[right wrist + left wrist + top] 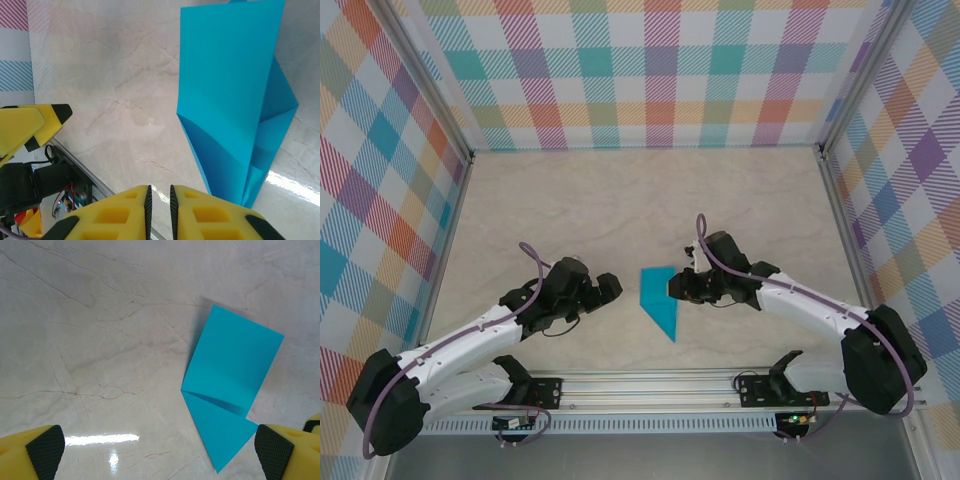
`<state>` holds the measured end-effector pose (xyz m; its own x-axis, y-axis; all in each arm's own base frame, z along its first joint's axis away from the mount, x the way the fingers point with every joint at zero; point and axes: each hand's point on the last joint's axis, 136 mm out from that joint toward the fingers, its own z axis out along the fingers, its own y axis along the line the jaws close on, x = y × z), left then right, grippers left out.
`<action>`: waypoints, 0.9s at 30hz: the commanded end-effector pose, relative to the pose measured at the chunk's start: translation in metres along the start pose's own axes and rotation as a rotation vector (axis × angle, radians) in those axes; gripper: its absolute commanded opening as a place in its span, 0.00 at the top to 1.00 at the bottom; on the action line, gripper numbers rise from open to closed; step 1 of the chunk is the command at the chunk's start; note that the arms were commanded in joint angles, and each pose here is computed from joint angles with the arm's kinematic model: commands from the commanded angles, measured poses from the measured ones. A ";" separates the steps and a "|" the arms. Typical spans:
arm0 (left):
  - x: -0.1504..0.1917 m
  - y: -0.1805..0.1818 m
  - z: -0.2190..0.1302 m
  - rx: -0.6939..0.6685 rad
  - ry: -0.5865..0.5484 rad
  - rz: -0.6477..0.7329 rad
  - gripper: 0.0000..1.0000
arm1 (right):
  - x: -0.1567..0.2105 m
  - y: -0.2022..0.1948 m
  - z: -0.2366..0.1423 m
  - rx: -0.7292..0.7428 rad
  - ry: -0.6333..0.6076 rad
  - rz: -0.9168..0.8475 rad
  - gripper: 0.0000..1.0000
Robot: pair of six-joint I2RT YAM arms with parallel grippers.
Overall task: Fold a paper plane with a square sheet of paper (pick it up from the middle)
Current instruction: Perform the fifth fold on the wing at the bottom-center of the table.
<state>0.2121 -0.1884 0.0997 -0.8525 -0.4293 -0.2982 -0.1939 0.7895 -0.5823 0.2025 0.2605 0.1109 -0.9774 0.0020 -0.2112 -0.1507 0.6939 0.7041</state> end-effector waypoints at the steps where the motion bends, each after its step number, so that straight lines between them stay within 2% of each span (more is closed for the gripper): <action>1: -0.005 0.006 -0.001 -0.011 -0.017 -0.043 0.00 | -0.008 0.006 -0.011 0.023 -0.047 -0.047 0.79; 4: -0.003 0.006 -0.004 -0.005 -0.011 -0.054 0.00 | -0.002 0.014 -0.007 -0.039 -0.017 -0.060 0.77; 12: 0.000 0.010 -0.002 0.008 -0.009 -0.078 0.00 | 0.004 0.023 0.024 -0.138 0.102 -0.010 0.85; 16: 0.001 0.007 0.002 0.004 0.008 -0.071 0.00 | 0.011 0.005 0.032 -0.067 0.131 0.004 0.85; 27: 0.009 -0.012 0.019 0.051 0.083 -0.050 0.00 | 0.025 -0.021 0.045 -0.014 0.173 0.022 0.85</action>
<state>0.2072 -0.1963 0.0759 -0.8765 -0.4353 -0.2056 -0.2478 0.7740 -0.5827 0.1917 0.2781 0.0700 -0.9944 -0.0783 -0.0713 -0.1056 0.6802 0.7254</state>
